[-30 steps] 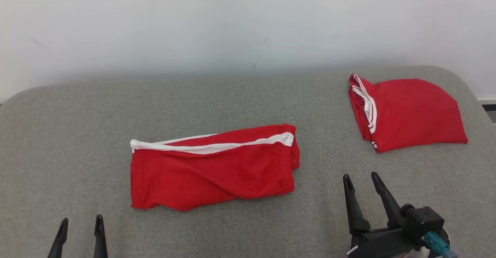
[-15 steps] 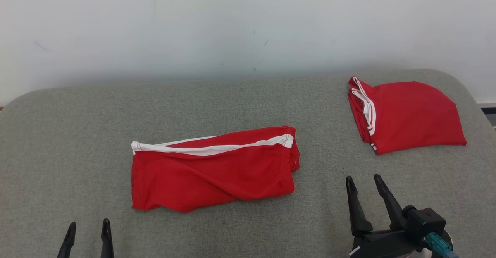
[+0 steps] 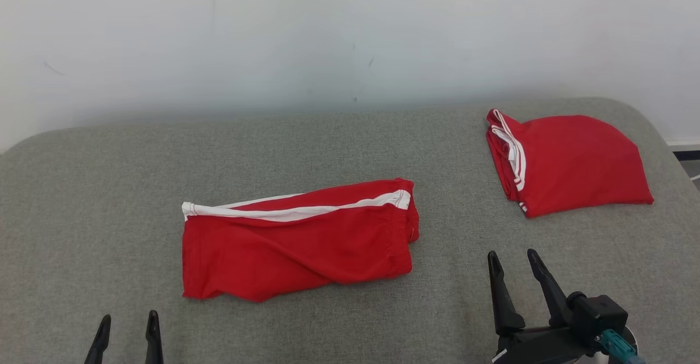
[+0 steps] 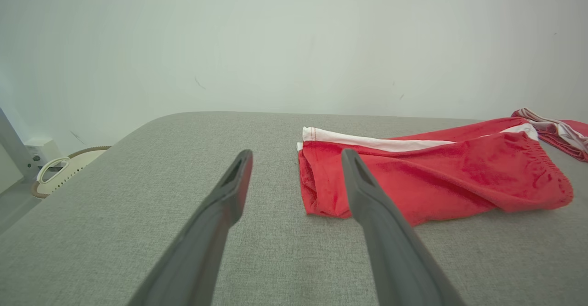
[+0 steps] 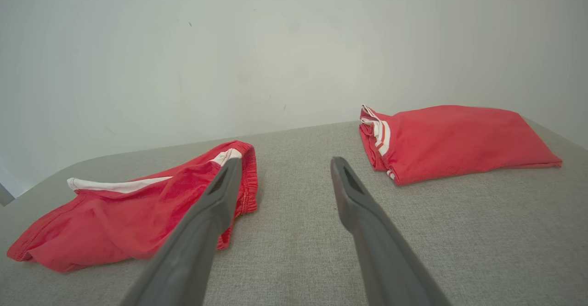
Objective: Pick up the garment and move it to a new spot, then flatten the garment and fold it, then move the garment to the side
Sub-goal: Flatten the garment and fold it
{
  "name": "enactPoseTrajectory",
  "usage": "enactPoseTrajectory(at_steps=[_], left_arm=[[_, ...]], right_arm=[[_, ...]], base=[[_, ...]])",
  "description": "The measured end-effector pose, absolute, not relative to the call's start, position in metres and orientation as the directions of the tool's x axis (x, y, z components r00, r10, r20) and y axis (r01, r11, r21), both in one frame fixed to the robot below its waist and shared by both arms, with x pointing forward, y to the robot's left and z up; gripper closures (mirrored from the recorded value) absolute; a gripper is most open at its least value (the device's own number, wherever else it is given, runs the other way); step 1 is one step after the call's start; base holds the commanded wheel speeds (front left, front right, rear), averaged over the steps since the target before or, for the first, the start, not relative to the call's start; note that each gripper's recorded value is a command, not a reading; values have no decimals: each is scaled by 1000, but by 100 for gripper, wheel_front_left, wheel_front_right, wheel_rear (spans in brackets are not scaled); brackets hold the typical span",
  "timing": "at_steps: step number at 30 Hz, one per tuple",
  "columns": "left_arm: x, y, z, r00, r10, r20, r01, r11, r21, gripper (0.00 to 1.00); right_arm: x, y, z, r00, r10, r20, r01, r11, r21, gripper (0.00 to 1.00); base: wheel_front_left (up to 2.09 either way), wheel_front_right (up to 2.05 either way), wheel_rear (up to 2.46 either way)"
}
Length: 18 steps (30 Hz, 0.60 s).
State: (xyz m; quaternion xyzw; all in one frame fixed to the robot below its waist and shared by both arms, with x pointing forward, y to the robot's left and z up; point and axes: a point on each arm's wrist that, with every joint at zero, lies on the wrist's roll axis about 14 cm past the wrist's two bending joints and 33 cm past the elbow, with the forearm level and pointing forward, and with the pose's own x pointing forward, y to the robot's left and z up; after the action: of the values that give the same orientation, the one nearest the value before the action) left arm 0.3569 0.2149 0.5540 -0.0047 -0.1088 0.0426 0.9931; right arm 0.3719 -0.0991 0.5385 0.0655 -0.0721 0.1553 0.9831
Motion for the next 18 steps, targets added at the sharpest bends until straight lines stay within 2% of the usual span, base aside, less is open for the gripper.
enactPoseTrajectory(at_steps=[18], left_arm=[[356,211,554,973,79,219,-76,997,-23,0]], right_arm=[[370,-100,539,943,292,161,-311,944,109,0]], base=[[0,0,0]])
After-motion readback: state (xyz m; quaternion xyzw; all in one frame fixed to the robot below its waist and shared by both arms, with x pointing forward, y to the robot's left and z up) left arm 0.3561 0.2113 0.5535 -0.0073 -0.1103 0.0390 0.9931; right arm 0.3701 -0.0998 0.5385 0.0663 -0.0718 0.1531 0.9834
